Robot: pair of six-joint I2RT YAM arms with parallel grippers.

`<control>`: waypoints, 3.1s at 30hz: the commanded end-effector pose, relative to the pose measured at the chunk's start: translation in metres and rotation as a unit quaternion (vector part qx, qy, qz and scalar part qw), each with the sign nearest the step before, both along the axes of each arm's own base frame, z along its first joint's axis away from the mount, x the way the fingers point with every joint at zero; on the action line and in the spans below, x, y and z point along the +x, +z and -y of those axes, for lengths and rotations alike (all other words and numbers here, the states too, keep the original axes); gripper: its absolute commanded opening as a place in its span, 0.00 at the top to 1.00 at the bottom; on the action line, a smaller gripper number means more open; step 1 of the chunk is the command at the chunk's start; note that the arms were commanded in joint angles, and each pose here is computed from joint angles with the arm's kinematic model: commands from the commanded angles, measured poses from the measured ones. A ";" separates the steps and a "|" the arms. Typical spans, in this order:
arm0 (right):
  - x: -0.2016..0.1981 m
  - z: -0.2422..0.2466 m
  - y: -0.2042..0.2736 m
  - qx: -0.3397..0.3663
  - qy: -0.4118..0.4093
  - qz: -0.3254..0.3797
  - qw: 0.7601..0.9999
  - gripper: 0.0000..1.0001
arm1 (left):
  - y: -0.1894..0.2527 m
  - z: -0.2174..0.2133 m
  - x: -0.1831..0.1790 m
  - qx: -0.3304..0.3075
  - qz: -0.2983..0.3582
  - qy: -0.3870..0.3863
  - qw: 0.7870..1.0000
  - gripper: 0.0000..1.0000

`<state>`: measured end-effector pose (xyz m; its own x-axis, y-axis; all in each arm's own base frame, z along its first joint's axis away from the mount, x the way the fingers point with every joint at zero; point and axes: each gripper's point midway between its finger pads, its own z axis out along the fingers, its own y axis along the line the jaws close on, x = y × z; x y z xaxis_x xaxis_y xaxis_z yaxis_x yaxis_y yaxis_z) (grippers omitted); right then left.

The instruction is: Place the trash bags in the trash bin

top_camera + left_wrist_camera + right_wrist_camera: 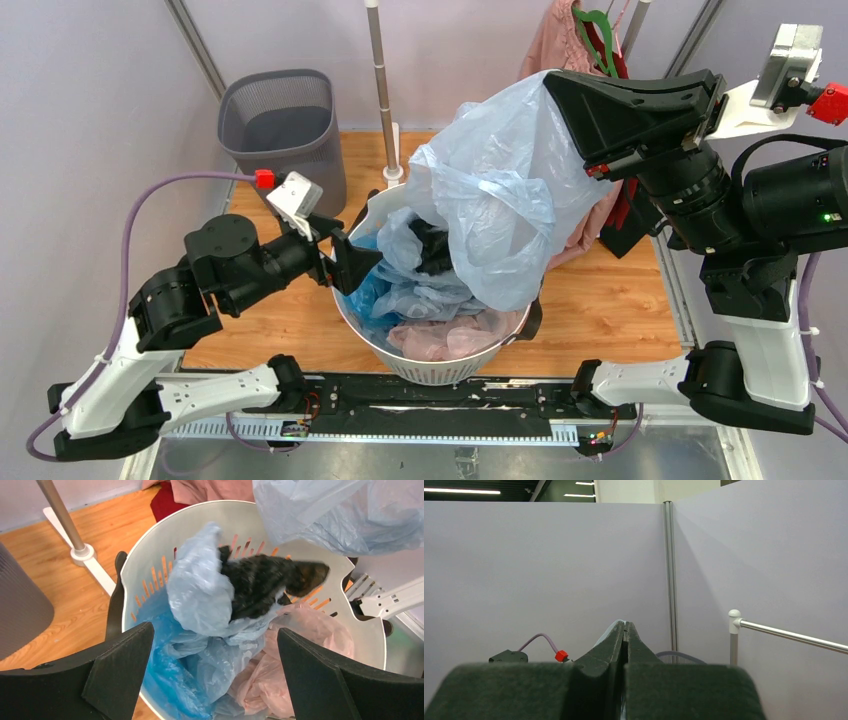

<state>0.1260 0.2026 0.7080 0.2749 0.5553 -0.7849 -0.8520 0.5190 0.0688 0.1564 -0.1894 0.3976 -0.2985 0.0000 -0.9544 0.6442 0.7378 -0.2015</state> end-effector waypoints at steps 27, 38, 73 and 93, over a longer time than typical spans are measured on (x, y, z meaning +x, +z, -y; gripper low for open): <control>-0.016 -0.087 -0.020 -0.053 0.171 -0.023 0.984 1.00 | 0.156 0.056 -0.028 -0.138 0.248 -0.177 0.942 0.00; -0.025 -0.102 -0.030 -0.068 0.217 -0.037 0.973 1.00 | 0.162 0.058 -0.014 -0.112 0.243 -0.153 0.951 0.89; -0.157 -0.092 -0.447 -0.520 0.289 -0.142 0.791 0.33 | 0.219 -0.091 -0.032 -0.095 0.299 0.031 0.949 0.99; 0.003 -0.081 -0.413 -0.484 0.017 -0.174 0.858 0.31 | 0.206 -0.093 -0.032 -0.092 0.280 0.032 0.955 1.00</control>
<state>0.0872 0.2891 0.2903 0.0024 -0.4161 -0.9093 -0.9117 0.3728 -0.1730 0.1278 -0.1019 0.6039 0.2686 -0.1709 -0.9480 0.6435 0.7642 0.0445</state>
